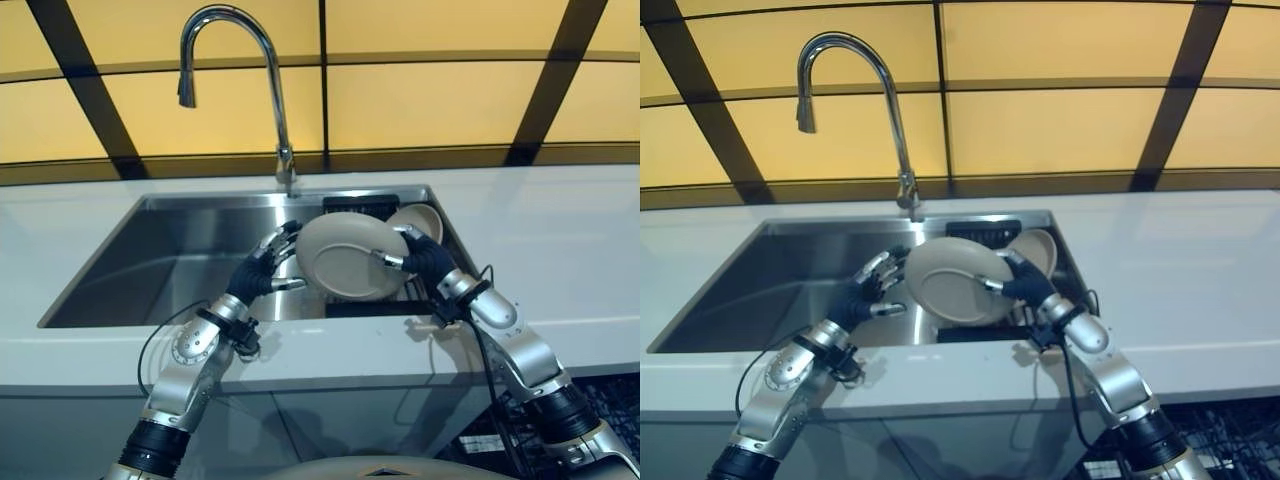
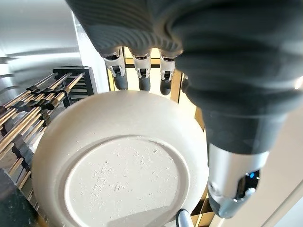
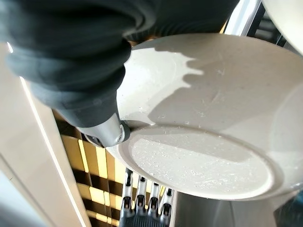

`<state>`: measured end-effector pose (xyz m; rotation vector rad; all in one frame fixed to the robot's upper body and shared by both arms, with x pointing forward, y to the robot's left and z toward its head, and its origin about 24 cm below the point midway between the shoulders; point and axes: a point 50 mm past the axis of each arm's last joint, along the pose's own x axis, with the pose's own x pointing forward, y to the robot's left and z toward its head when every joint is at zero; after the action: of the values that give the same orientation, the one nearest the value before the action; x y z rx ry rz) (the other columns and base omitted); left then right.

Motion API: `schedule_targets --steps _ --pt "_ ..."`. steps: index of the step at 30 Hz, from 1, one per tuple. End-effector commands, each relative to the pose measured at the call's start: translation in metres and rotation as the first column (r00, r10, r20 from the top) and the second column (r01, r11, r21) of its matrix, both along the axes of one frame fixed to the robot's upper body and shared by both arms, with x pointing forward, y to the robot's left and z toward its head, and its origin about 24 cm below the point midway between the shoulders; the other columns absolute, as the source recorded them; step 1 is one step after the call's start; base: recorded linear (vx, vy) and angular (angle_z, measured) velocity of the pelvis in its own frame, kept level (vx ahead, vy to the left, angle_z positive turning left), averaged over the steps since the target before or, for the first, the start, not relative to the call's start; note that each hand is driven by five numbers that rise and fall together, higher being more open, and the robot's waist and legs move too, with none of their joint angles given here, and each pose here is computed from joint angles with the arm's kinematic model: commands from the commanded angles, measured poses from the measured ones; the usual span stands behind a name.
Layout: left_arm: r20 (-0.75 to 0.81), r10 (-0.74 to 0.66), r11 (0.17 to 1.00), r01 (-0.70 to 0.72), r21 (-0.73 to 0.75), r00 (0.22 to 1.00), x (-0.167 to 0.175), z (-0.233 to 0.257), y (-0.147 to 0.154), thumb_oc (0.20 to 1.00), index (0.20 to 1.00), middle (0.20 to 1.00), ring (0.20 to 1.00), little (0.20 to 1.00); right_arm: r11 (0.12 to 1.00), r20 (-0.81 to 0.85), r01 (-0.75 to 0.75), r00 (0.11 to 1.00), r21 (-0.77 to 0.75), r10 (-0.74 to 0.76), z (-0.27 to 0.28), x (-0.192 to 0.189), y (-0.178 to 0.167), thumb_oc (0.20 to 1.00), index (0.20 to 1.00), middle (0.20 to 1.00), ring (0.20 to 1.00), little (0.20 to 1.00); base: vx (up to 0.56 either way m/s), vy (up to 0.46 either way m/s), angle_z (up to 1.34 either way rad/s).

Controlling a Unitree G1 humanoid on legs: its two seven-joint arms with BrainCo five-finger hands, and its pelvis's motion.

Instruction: Pick up plates and place into dishwasher.

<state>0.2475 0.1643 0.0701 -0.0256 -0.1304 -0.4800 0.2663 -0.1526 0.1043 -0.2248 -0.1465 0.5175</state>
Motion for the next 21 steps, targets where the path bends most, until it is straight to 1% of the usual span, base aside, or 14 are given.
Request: schedule_targets --steps 1,6,10,11,12,14,17,18,19,20,21 --pt "0.091 0.02 0.998 -0.014 -0.065 0.996 0.021 0.025 0.001 1.0 1.0 1.0 1.0 1.0 0.994 0.286 0.094 0.952 0.061 -0.107 0.061 0.016 -0.01 0.2 0.2 0.2 0.2 0.2 -0.04 0.013 -0.02" --pt "0.083 0.052 0.995 -0.044 -0.093 0.995 0.021 0.026 0.008 1.0 1.0 1.0 1.0 1.0 0.974 0.366 0.214 0.902 0.078 -0.227 0.078 0.018 -0.032 0.2 0.2 0.2 0.2 0.2 -0.04 0.01 -0.06" --pt "0.074 0.079 0.992 -0.071 -0.109 0.994 0.021 0.024 0.016 1.0 1.0 1.0 1.0 1.0 0.934 0.45 0.351 0.825 0.069 -0.343 0.092 0.015 -0.06 0.2 0.2 0.2 0.2 0.2 -0.04 -0.002 -0.08" --pt "0.074 0.081 0.991 -0.073 -0.11 0.994 0.021 0.024 0.017 1.0 1.0 1.0 1.0 1.0 0.929 0.456 0.364 0.817 0.07 -0.354 0.093 0.014 -0.063 0.2 0.2 0.2 0.2 0.2 -0.03 -0.007 -0.08" --pt "0.075 0.09 0.991 -0.082 -0.11 0.993 0.02 0.024 0.019 1.0 1.0 1.0 1.0 1.0 0.904 0.487 0.422 0.776 0.071 -0.4 0.099 0.012 -0.073 0.2 0.2 0.2 0.2 0.2 -0.03 -0.009 -0.07" --pt "0.074 0.102 0.99 -0.093 -0.109 0.992 0.02 0.025 0.023 1.0 1.0 1.0 1.0 1.0 0.867 0.516 0.493 0.724 0.076 -0.457 0.105 0.01 -0.086 0.2 0.2 0.2 0.2 0.2 -0.03 -0.012 -0.04" --pt "0.075 0.133 0.986 -0.125 -0.108 0.988 0.02 0.026 0.034 1.0 1.0 1.0 1.0 1.0 0.789 0.544 0.61 0.637 0.079 -0.547 0.111 0.003 -0.112 0.2 0.2 0.2 0.2 0.2 -0.02 -0.015 -0.19" --pt "0.075 0.145 0.985 -0.137 -0.106 0.987 0.02 0.027 0.037 1.0 1.0 1.0 1.0 1.0 0.761 0.54 0.642 0.611 0.089 -0.579 0.112 0.001 -0.12 0.2 0.2 0.2 0.2 0.2 -0.01 -0.011 -0.19" --pt "0.075 0.144 0.985 -0.136 -0.106 0.987 0.02 0.027 0.037 1.0 1.0 1.0 1.0 1.0 0.76 0.539 0.643 0.611 0.089 -0.58 0.111 0.0 -0.121 0.2 0.2 0.2 0.2 0.2 -0.02 -0.026 -0.12" --pt "0.071 0.167 0.982 -0.16 -0.103 0.983 0.018 0.027 0.043 1.0 1.0 1.0 1.0 1.0 0.708 0.532 0.699 0.565 0.098 -0.631 0.109 -0.006 -0.136 0.2 0.2 0.2 0.2 0.2 -0.02 -0.034 -0.15" --pt "0.07 0.182 0.98 -0.174 -0.101 0.981 0.017 0.027 0.048 1.0 1.0 1.0 1.0 1.0 0.682 0.524 0.724 0.543 0.103 -0.656 0.106 -0.013 -0.145 0.2 0.2 0.2 0.2 0.2 -0.03 -0.047 -0.18"
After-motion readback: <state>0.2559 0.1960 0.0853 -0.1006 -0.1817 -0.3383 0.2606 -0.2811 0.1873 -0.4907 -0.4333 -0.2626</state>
